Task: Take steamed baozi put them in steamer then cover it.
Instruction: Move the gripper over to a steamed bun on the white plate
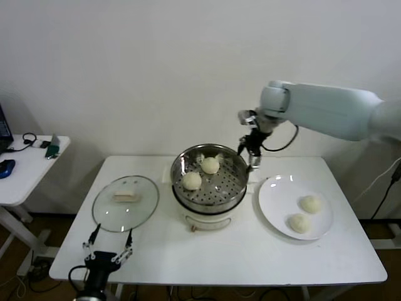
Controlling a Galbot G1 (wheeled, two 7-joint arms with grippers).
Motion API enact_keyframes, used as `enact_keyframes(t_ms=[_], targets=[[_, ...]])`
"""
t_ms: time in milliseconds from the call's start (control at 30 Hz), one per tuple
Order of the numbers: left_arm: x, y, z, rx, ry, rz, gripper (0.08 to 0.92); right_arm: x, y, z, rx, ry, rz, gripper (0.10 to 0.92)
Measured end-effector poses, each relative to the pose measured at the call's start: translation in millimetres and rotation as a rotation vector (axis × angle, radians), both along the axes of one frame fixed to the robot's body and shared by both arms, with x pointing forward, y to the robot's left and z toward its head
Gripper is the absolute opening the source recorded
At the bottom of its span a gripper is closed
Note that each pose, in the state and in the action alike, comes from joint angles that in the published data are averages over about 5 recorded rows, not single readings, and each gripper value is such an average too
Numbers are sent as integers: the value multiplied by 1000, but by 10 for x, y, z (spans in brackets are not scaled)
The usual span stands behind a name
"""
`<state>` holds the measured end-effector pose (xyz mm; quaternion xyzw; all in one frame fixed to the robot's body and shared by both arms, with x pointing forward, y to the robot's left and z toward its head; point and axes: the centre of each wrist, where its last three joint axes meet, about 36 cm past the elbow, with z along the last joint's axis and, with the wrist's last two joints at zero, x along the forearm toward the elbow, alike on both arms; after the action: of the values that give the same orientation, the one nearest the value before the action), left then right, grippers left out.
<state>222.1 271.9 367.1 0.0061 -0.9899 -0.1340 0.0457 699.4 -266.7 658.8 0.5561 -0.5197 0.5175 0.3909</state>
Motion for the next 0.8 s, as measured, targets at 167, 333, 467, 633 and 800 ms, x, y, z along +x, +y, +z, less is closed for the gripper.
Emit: enact_keyframes(t_ms=[167, 333, 467, 633, 800], targets=[[-7, 10, 17, 6, 5, 9, 823, -173, -546, -335, -30, 12, -42, 823], [-12, 0, 6, -1, 7, 16, 823, -351, -965, -732, -51, 40, -77, 823], [-8, -12, -12, -6, 10, 22, 823, -470, -1165, -1037, -67, 66, -91, 823], [1, -30, -30, -6, 16, 28, 823, -579, -1310, -1360, -85, 95, -95, 823], [-8, -28, -53, -3, 24, 33, 823, -654, -1399, -1610, -98, 119, -98, 823]])
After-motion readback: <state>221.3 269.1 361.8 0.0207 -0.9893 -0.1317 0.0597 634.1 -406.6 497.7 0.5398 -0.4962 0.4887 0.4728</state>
